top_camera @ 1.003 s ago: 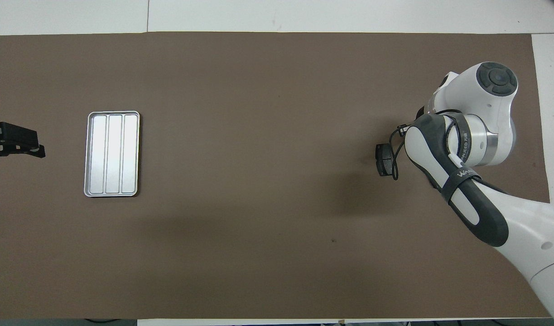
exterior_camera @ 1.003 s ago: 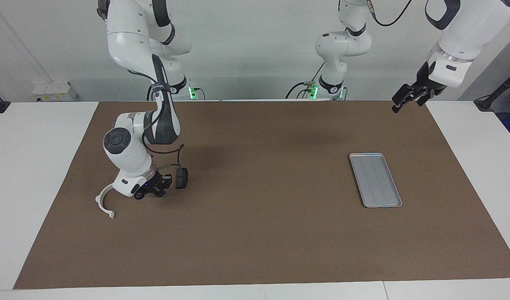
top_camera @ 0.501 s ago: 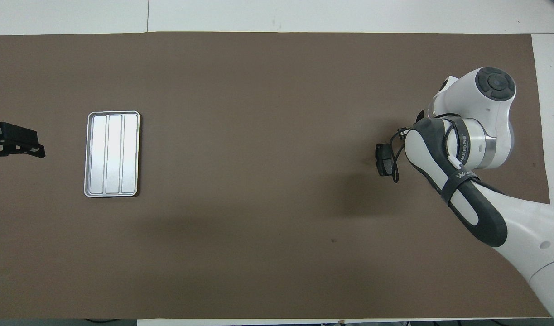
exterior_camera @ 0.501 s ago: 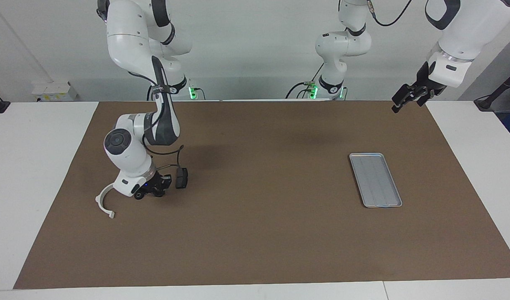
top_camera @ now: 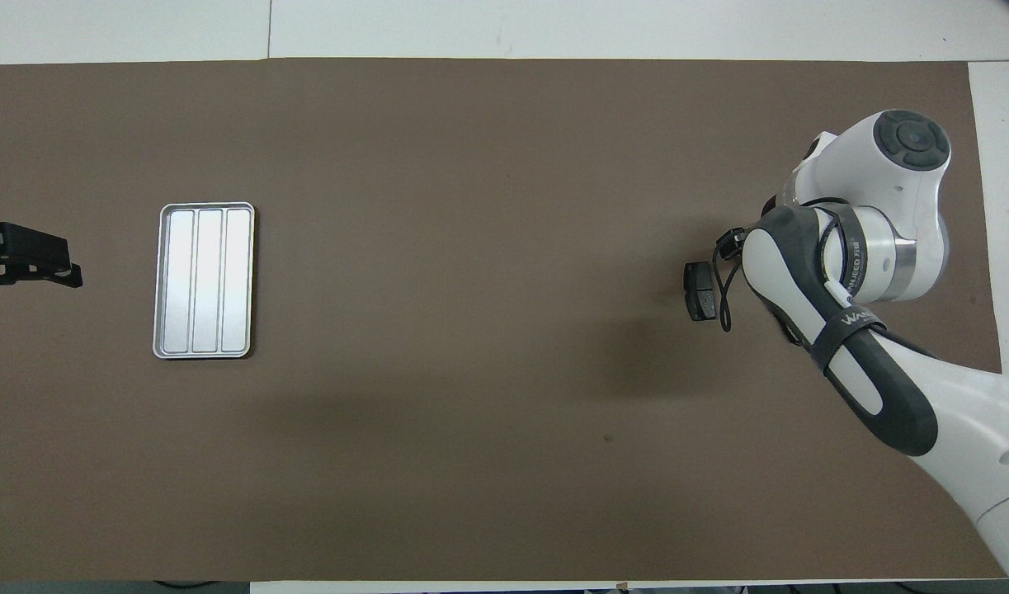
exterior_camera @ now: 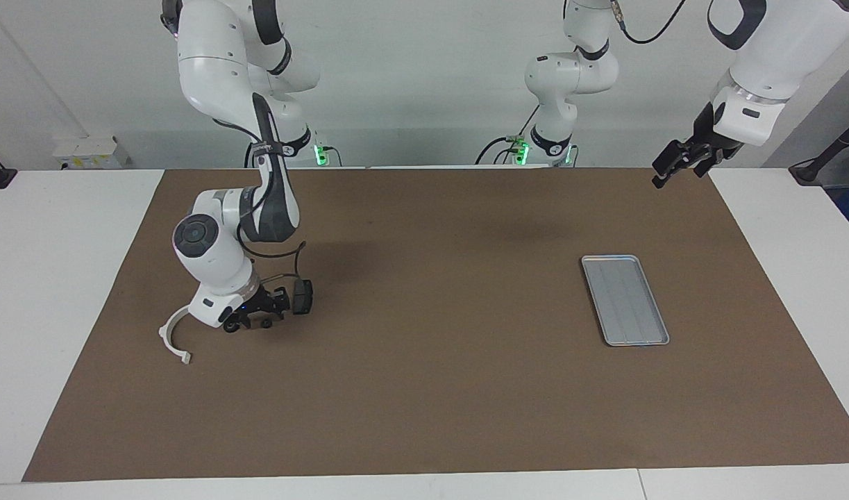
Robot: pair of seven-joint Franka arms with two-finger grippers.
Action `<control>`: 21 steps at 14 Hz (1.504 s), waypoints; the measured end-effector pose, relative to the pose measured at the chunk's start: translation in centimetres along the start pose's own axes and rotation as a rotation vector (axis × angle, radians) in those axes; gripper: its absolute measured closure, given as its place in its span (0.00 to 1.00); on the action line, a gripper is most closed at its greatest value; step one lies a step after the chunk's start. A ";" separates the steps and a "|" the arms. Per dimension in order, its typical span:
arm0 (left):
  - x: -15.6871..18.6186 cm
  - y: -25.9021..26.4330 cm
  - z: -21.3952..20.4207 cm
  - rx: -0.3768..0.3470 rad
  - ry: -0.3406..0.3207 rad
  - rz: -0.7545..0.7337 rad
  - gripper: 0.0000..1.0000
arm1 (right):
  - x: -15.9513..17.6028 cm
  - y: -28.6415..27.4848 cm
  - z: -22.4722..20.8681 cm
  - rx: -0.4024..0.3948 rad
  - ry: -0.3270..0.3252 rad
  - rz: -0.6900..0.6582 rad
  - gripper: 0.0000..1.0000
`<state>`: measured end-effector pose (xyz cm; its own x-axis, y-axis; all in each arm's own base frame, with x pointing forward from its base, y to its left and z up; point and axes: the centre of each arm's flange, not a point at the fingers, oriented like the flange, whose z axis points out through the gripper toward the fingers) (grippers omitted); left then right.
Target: Place bearing gear from tray to pile
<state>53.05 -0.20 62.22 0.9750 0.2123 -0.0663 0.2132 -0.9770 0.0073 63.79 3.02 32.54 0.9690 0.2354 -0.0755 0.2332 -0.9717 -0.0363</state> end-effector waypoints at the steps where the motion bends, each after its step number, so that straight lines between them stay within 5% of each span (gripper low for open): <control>1: 0.0 0.0 0.0 0.000 0.000 0.000 0.00 | 0.4 -0.1 -2.7 0.002 0.004 0.016 0.20; 2: 0.0 0.0 0.0 0.000 0.000 0.000 0.00 | 0.6 -0.2 -6.0 0.001 0.021 0.040 0.19; 4: 0.0 0.0 0.0 0.000 0.000 0.000 0.00 | 0.1 -0.4 -13.0 -0.002 0.064 0.076 0.01; 10: 0.0 0.0 0.0 0.000 0.000 0.000 0.00 | -8.6 2.2 -27.4 -0.042 0.127 0.144 0.00; 21: 0.0 0.0 0.0 0.000 0.000 0.000 0.00 | -14.5 4.9 -26.9 0.000 -0.018 0.296 0.00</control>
<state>53.05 -0.21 62.22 0.9750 0.2123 -0.0663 0.2132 -0.9770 0.0073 53.12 -5.64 60.21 0.9932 -0.0577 -0.1008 -0.0590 -0.9982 -0.0098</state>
